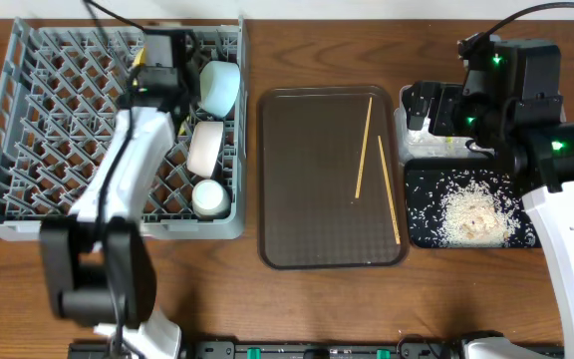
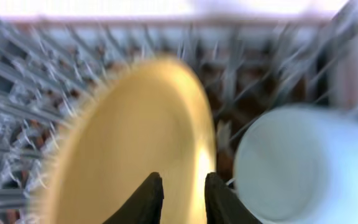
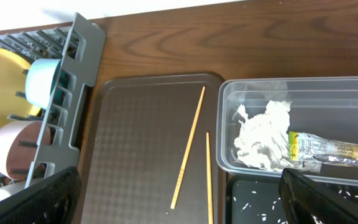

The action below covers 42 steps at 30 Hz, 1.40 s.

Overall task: Sort waste into correct bins and load items into the dishwasher
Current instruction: 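Open the left gripper and withdraw from the plate, then reach the left gripper to the first wooden chopstick on the tray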

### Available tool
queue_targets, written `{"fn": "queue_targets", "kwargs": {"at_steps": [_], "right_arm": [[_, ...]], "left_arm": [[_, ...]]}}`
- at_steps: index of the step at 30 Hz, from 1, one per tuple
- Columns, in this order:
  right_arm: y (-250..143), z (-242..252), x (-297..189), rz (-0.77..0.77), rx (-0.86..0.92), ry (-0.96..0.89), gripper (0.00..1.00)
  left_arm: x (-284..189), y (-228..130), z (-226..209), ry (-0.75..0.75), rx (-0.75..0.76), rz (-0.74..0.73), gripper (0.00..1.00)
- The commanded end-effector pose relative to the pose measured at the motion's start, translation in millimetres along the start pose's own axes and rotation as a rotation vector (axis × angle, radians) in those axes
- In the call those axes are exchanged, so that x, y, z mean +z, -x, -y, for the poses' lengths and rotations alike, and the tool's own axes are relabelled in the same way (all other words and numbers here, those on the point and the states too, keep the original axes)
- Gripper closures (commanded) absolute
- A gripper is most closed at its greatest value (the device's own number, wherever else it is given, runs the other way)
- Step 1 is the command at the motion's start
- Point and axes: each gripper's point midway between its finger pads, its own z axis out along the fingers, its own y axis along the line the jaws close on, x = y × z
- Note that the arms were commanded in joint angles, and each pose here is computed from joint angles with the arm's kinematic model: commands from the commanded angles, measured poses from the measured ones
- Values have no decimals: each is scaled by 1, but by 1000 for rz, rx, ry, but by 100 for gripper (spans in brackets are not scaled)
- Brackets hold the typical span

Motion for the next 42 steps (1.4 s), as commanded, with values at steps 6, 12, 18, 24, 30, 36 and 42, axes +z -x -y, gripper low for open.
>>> {"fn": "queue_targets", "kwargs": {"at_steps": [6, 12, 18, 24, 30, 36, 42], "right_arm": [[1, 3, 0, 2, 14, -10, 1], [1, 3, 0, 2, 14, -10, 1], [1, 3, 0, 2, 14, -10, 1], [1, 3, 0, 2, 14, -10, 1], [1, 3, 0, 2, 14, -10, 1], [1, 3, 0, 2, 14, -10, 1], [1, 3, 0, 2, 14, -10, 1]], "left_arm": [[-90, 14, 79, -466, -101, 2, 74], [-120, -34, 164, -581, -5, -141, 70], [-127, -89, 227, -558, -28, -294, 63], [-108, -135, 290, -585, 68, -330, 59], [-86, -161, 328, -618, 100, -324, 55], [-75, -173, 340, -626, 116, -319, 53], [-54, -193, 349, -621, 161, -323, 48]]}}
